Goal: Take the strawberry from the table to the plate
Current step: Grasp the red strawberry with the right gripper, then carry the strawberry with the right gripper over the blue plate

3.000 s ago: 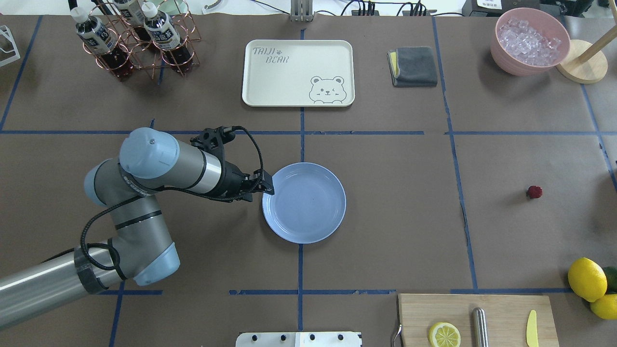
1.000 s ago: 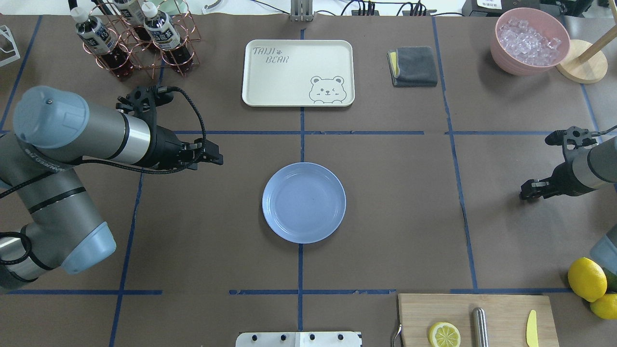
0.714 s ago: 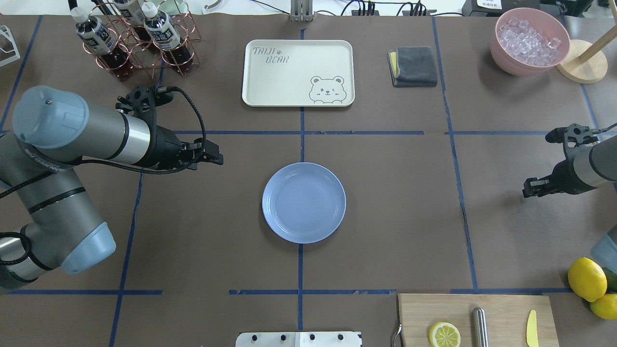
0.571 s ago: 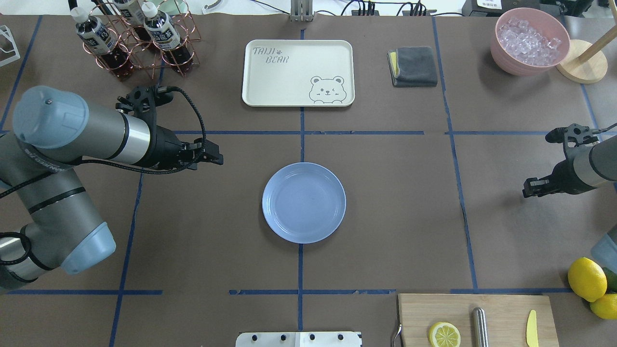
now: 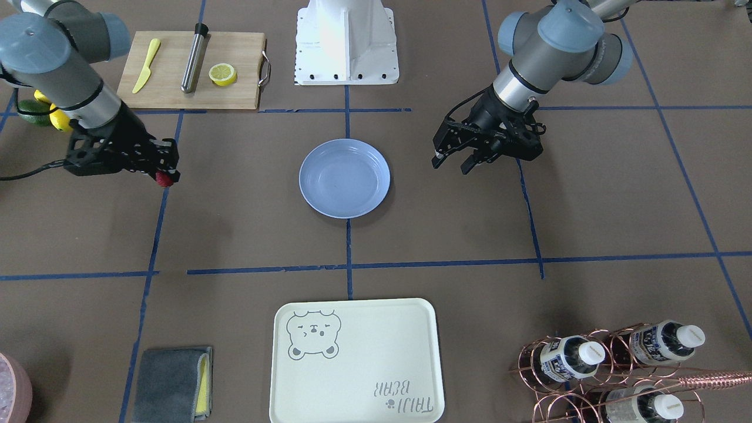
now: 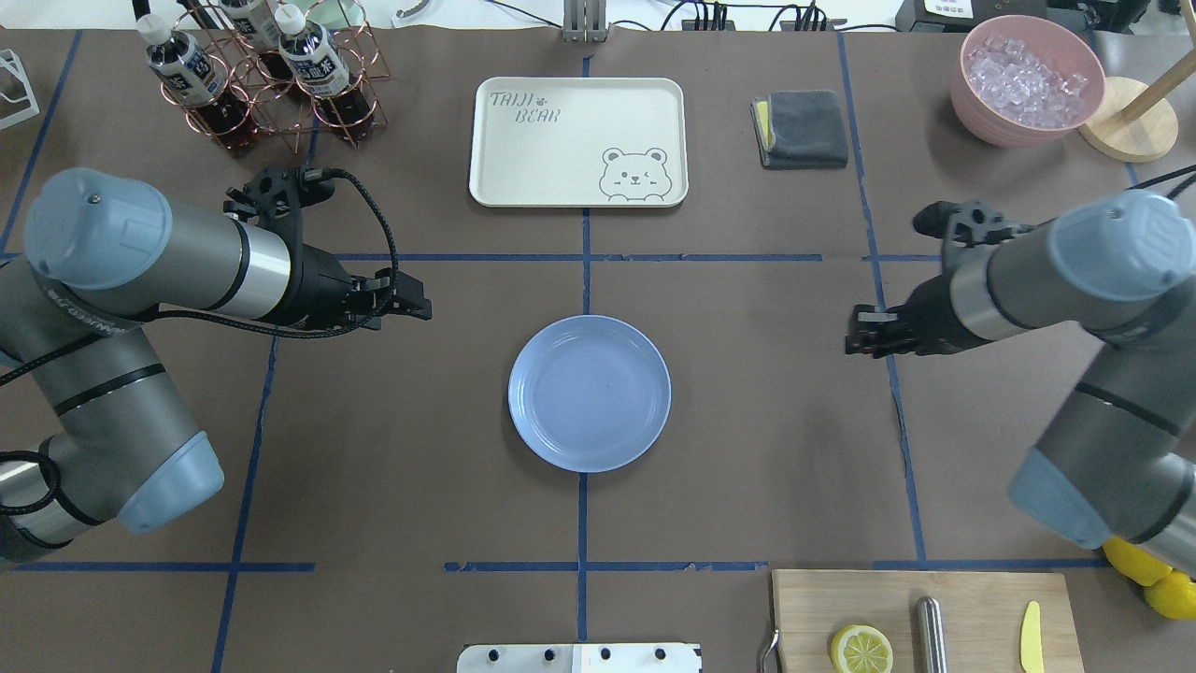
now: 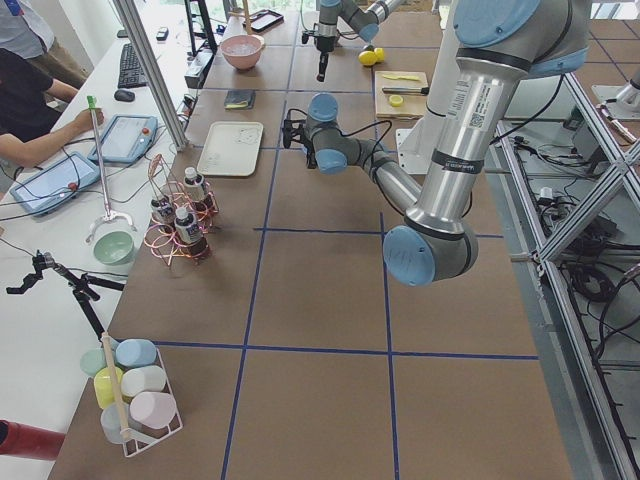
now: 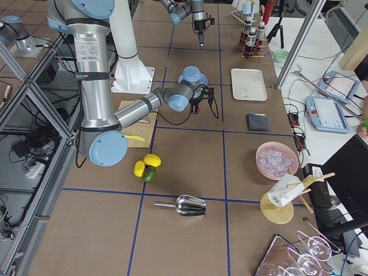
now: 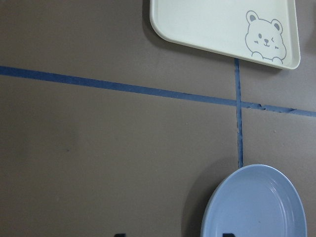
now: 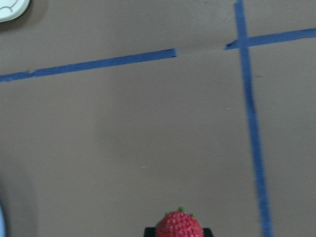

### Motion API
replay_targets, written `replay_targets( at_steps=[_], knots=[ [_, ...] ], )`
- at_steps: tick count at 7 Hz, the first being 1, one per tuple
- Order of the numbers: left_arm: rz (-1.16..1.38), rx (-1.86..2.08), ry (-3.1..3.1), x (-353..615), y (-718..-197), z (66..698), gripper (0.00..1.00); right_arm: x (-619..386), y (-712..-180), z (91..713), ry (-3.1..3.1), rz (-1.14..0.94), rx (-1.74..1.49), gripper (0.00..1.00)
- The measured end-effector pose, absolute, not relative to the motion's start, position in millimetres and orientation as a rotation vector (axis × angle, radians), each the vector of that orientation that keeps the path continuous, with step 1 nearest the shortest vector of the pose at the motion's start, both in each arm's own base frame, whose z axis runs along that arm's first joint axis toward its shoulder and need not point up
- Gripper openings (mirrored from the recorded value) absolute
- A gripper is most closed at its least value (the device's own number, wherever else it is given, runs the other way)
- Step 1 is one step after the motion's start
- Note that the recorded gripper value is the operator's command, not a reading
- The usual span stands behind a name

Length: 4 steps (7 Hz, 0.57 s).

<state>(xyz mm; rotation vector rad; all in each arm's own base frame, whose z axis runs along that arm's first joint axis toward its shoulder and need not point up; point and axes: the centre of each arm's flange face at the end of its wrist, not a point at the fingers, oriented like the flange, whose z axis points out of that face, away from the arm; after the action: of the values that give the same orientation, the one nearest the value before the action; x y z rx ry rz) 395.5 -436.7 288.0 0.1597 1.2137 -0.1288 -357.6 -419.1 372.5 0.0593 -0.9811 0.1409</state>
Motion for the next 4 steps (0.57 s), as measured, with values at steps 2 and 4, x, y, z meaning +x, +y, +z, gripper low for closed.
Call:
replay_targets(
  at_steps=[2,4],
  knots=[
    [-0.129,0.158,1.210,395.0,-436.3,290.6,0.73,-459.6,-402.6,283.3,-0.970,0.179,0.024,0.00],
    [-0.131,0.156,1.206,394.8,-436.1,293.3,0.73,-542.3,-387.1,232.7,-0.957,0.221,0.023,0.00]
  ],
)
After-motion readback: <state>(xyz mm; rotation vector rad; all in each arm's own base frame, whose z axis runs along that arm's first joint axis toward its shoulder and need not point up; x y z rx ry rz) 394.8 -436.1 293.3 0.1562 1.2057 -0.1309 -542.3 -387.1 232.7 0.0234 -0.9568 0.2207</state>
